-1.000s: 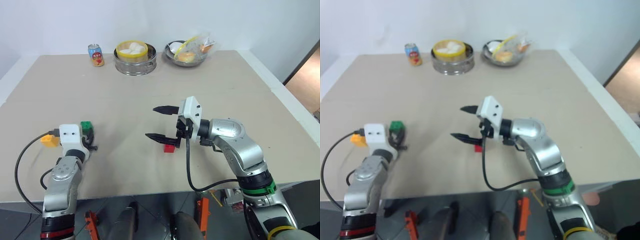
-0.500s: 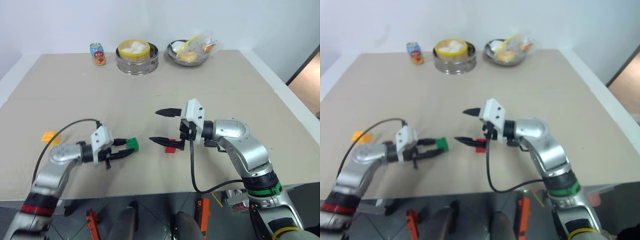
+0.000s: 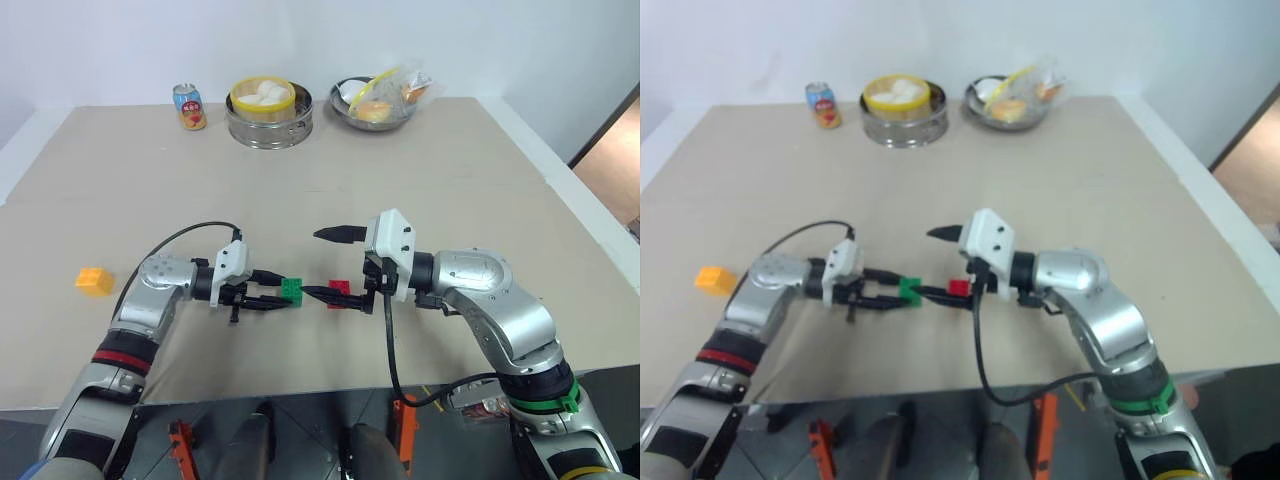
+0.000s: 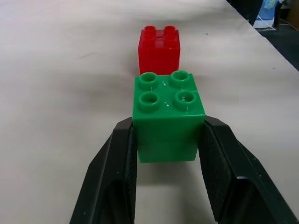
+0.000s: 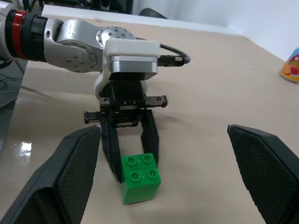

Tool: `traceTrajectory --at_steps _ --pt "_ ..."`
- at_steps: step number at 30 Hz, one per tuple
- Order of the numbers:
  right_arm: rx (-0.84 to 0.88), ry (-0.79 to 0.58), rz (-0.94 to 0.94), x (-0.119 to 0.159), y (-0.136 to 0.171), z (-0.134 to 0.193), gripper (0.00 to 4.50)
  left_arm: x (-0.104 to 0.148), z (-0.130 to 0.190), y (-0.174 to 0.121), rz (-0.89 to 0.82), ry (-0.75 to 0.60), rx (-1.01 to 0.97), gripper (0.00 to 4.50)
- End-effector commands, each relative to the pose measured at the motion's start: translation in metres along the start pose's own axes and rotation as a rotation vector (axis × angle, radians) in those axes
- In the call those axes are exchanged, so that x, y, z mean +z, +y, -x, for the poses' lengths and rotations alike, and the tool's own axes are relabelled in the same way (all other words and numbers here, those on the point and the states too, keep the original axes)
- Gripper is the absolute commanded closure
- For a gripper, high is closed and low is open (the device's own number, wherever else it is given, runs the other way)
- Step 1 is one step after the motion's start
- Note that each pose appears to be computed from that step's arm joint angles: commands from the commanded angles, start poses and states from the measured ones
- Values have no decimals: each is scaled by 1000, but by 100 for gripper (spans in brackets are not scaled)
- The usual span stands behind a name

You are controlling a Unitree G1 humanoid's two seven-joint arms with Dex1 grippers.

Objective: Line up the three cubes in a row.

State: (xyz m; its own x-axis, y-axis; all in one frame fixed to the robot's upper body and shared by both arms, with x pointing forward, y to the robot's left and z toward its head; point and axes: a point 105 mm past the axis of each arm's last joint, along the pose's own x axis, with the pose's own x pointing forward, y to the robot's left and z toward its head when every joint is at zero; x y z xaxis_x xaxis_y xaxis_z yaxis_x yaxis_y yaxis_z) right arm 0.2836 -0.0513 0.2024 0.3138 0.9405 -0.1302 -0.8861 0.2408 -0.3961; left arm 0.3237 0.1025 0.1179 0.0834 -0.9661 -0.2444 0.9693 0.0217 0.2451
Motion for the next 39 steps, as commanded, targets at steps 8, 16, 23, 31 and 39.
traceTrajectory --at_steps 8,16,23,31,39 --pt "30 4 -42 3 8 12 0 5 3 11 -69 5 21 321" --pt "60 30 -64 -1 11 15 0 3 7 16 -78 10 57 321" --pt "59 24 -60 2 8 14 0 0 8 18 -84 28 65 321" --pt "55 -35 -146 13 5 12 0 -2 12 20 -116 52 86 46" --pt "58 -61 -150 19 1 9 0 13 46 20 -101 56 229 3"
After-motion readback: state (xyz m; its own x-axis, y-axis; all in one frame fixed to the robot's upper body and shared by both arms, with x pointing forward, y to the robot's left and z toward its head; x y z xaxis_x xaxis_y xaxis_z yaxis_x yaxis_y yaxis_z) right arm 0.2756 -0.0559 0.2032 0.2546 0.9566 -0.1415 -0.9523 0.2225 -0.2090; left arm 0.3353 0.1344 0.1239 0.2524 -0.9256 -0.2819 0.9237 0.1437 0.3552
